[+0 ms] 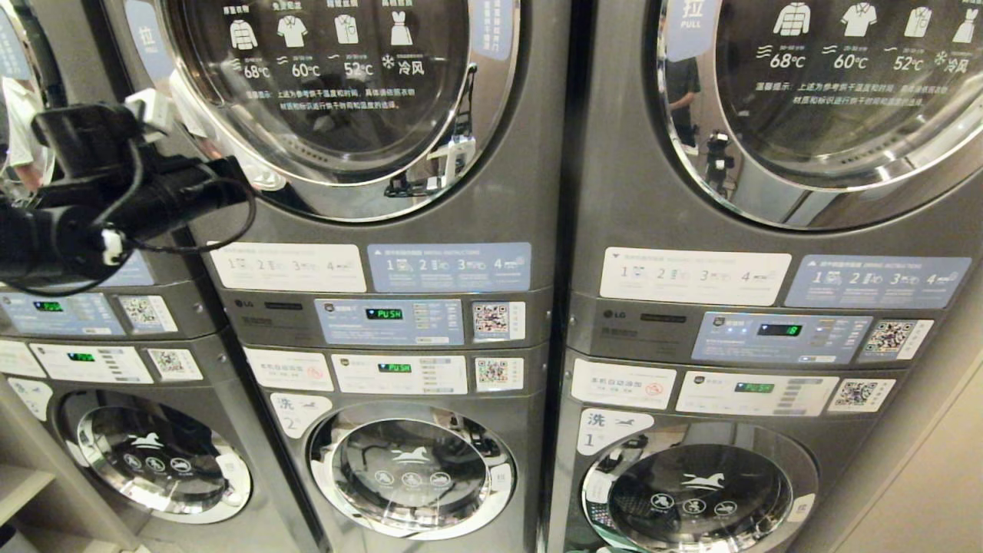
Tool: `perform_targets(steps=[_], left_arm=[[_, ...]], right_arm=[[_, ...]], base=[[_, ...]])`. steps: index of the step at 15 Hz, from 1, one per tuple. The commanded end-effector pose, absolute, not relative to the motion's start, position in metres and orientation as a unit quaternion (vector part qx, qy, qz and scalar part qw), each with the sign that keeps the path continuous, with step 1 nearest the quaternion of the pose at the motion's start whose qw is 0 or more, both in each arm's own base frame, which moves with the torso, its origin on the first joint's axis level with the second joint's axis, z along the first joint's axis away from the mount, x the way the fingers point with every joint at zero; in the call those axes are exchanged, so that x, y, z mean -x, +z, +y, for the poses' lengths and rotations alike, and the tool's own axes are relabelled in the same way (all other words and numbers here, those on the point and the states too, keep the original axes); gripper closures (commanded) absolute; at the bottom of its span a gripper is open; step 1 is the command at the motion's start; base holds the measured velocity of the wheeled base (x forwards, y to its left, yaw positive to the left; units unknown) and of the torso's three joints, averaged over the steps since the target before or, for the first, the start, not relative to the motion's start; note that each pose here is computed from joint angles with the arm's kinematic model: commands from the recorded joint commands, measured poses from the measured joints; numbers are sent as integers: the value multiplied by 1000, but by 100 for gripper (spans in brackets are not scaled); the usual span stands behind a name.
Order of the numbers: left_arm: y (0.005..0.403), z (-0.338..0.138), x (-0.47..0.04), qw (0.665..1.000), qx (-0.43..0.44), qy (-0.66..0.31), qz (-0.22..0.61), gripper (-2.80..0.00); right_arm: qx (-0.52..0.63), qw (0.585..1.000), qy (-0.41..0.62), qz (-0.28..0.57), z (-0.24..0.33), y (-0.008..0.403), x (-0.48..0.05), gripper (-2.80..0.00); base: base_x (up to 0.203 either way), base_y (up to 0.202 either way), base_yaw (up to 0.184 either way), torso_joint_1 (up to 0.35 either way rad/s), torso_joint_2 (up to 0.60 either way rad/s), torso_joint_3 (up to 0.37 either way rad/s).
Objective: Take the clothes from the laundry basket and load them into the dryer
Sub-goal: Close the dryer
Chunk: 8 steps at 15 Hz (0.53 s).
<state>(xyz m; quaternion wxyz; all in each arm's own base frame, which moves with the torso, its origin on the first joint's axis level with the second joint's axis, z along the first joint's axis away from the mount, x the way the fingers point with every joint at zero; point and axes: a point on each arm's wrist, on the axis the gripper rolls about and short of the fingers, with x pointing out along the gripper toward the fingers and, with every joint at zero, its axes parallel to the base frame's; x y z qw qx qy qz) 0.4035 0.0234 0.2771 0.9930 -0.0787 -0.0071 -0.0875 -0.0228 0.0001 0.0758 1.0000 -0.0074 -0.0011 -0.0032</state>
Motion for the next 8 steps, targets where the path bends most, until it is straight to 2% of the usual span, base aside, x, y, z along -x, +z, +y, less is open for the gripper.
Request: perform_targets(steps=[1,3,4,8], left_arm=[[335,18,-328,991,67,-85,-74,0],[356,13,-259,990,51,-76,-106,0],[352,10,-223,991,38,-72,-106,0],[256,3,-108,998,8,-60,-31,0]], right_arm=[[8,1000,-3,-2,0,76,23,0],[8,1000,-3,-2,0,76,23,0],[8,1000,-3,-1,0,76,23,0],[8,1000,-3,-2,0,76,23,0]], base=[[0,0,0,0,0,0],[0,0,0,0,0,0],[0,0,0,0,0,0],[0,0,0,0,0,0]])
